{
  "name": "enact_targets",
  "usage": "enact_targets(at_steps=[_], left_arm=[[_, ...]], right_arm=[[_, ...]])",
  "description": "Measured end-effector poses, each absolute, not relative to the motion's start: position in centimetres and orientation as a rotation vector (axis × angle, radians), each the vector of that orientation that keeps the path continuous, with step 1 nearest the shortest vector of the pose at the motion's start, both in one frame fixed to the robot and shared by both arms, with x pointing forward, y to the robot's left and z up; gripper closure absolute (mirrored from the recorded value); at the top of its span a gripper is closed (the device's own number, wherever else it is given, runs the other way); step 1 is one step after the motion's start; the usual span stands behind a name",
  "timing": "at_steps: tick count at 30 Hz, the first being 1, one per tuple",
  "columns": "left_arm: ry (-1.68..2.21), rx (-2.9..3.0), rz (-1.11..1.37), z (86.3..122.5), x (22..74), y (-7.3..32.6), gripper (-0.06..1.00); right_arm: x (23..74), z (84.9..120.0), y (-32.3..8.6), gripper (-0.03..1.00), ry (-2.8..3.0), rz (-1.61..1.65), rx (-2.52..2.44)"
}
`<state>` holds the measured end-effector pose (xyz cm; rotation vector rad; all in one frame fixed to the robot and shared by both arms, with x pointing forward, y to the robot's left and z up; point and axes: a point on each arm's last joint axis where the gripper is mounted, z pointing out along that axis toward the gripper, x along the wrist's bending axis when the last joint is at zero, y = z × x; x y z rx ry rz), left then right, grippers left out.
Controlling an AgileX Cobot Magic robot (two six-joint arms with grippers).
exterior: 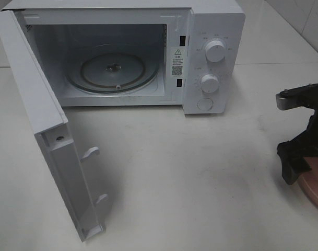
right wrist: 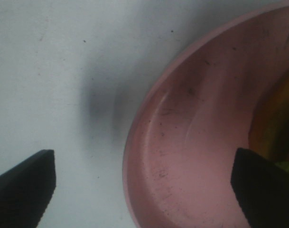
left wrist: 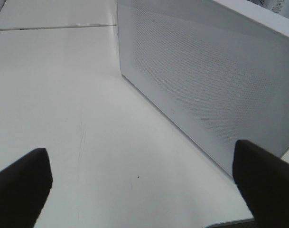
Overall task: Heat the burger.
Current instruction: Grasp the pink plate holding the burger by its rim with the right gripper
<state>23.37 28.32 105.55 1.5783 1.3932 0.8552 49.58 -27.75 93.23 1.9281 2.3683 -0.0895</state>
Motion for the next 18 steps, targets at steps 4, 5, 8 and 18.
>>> enact_targets(at_steps=[4,5,8,18], left_arm=[[1.393,1.578,0.855,105.6,23.4,28.3,-0.03],[1.393,1.578,0.855,105.6,23.4,28.3,-0.03],[1.393,1.578,0.855,105.6,23.4,28.3,-0.03],[1.393,1.578,0.855,105.6,23.4,28.3,-0.03]], right_arm=[[50.0,92.4,-27.9,0.02,2.374,-0.09,1.924],[50.0,92.4,-27.9,0.02,2.374,-0.09,1.924],[50.2,91.6,-27.8,0.03,2.386,-0.106,1.926],[50.2,90.0,-27.8,0.04,2.388,-0.056,1.886]])
